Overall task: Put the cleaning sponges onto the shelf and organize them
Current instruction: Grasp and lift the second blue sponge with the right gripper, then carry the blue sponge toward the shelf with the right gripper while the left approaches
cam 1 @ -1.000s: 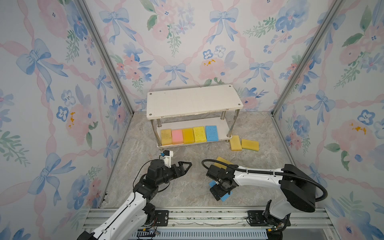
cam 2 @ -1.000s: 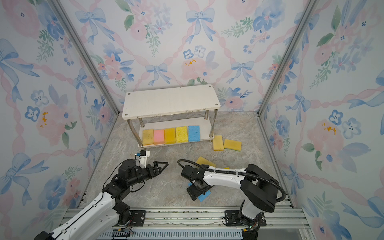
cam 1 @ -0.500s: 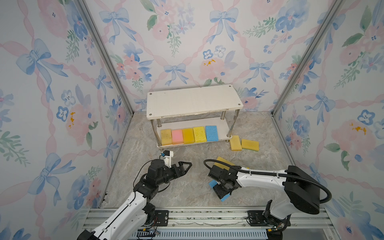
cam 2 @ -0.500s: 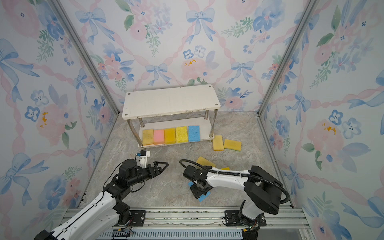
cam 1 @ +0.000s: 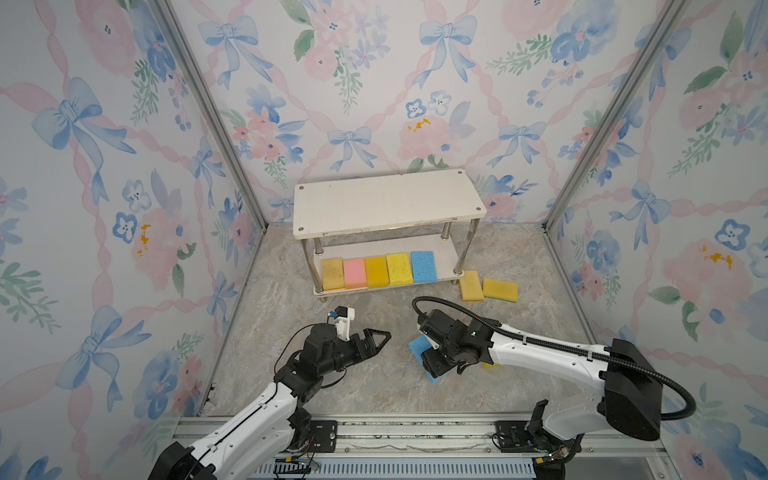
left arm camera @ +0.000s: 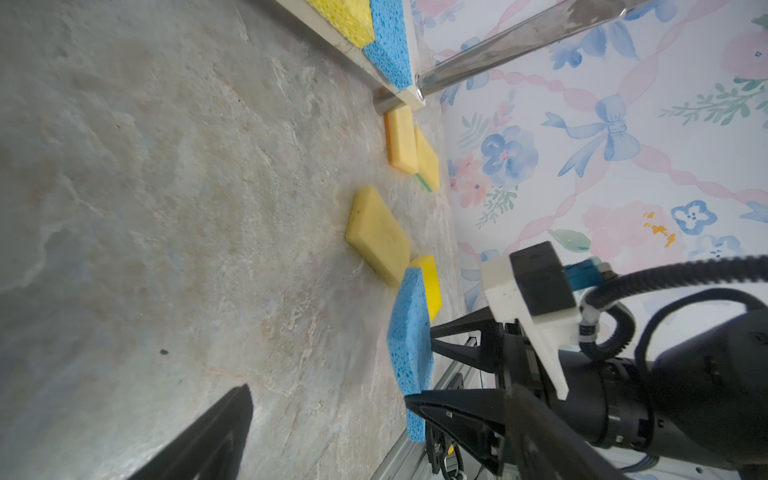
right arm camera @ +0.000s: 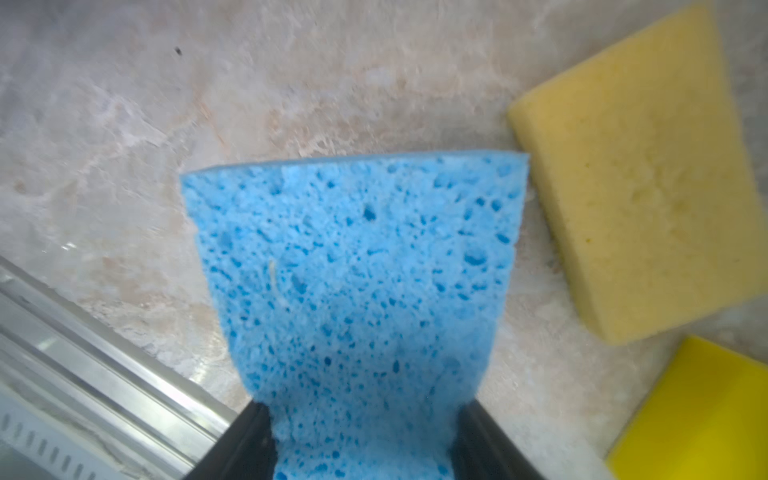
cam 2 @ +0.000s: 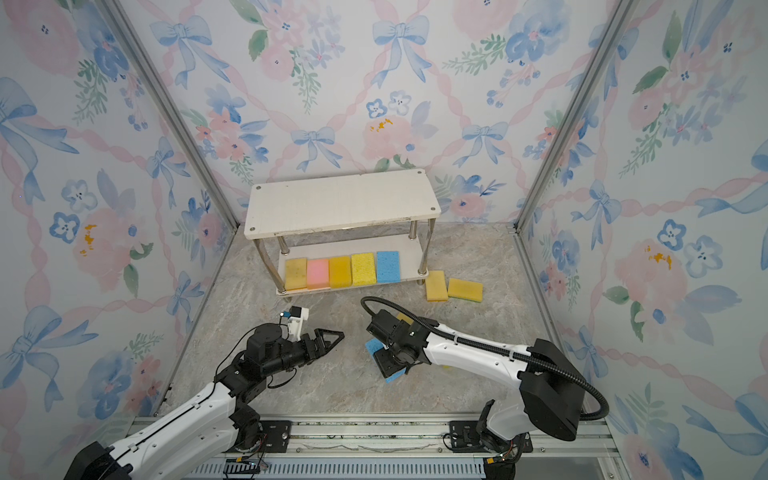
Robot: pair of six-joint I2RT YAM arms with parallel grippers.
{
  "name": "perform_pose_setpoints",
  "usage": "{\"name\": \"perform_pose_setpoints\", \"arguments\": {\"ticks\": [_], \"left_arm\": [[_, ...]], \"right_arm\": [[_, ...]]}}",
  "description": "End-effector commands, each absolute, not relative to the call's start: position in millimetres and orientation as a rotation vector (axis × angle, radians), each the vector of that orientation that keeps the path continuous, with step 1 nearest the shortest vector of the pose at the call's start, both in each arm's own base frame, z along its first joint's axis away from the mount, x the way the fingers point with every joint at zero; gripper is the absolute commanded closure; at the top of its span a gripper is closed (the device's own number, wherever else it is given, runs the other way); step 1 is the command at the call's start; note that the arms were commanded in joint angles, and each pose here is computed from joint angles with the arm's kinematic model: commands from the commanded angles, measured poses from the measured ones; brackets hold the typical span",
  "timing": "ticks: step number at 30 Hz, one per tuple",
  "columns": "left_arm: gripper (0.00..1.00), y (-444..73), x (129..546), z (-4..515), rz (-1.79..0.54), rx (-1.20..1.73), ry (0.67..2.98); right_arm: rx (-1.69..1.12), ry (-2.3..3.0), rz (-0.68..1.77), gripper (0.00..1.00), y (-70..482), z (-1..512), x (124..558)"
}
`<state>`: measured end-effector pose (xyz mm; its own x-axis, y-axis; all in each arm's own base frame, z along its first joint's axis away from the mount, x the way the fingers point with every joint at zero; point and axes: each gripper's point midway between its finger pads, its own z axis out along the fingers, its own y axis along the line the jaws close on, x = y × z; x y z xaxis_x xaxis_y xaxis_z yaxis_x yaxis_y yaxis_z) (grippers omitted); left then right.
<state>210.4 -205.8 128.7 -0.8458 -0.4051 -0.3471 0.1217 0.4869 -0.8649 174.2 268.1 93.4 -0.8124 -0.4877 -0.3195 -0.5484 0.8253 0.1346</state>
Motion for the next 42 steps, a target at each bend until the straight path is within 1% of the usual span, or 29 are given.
{"name": "perform_pose_setpoints", "arguments": {"ticks": [1,6,12,15,16,18,20,21,22,23,24,25,27,29,31,34,38,42], "left_arm": [[0.07,-212,220,149,-1.398,-0.251,2.127],[0.12,-223,224,161,-1.399,-0.202,2.119],[0.16,-243,223,165,-1.393,-0.127,2.148],[0.21,-250,223,166,-1.388,-0.103,2.154],[0.26,-253,223,167,-1.389,-0.093,2.157],[0.40,-257,223,166,-1.390,-0.080,2.163],[0.57,-259,224,167,-1.387,-0.074,2.164],[0.64,-259,224,168,-1.385,-0.075,2.161],[0.73,-259,225,169,-1.381,-0.071,2.159],[0.86,-260,226,169,-1.376,-0.063,2.156],[0.97,-260,226,169,-1.374,-0.057,2.155],[1.00,-261,227,171,-1.374,-0.040,2.152],[1.00,-264,225,172,-1.384,0.000,2.157],[1.00,-265,225,173,-1.393,0.052,2.171],[1.00,-261,225,172,-1.396,0.108,2.199],[1.00,-253,226,180,-1.471,0.155,2.182],[1.00,-255,217,203,-1.582,0.279,2.119],[1.00,-258,207,224,-1.652,0.355,2.053]], "right_arm": [[-0.812,2.705,0.411,0.38,281,118,175],[-0.812,2.653,0.507,0.39,298,141,176],[-0.851,2.620,0.529,0.40,310,155,173],[-0.861,2.616,0.523,0.40,313,156,173],[-0.859,2.613,0.524,0.40,313,157,173],[-0.854,2.608,0.535,0.41,314,159,173],[-0.855,2.606,0.552,0.41,316,160,172],[-0.855,2.603,0.557,0.41,317,161,172],[-0.854,2.604,0.558,0.41,317,160,172],[-0.856,2.602,0.566,0.41,317,160,172],[-0.859,2.604,0.581,0.40,317,160,170],[-0.859,2.604,0.606,0.39,317,161,170],[-0.842,2.602,0.639,0.29,314,164,170],[-0.827,2.589,0.682,0.15,307,171,171],[-0.796,2.571,0.728,0.10,299,181,175],[-0.731,2.529,0.899,0.09,290,200,178],[-0.708,2.470,1.115,0.11,291,224,180],[-0.722,2.401,1.215,0.13,297,241,180]]}}
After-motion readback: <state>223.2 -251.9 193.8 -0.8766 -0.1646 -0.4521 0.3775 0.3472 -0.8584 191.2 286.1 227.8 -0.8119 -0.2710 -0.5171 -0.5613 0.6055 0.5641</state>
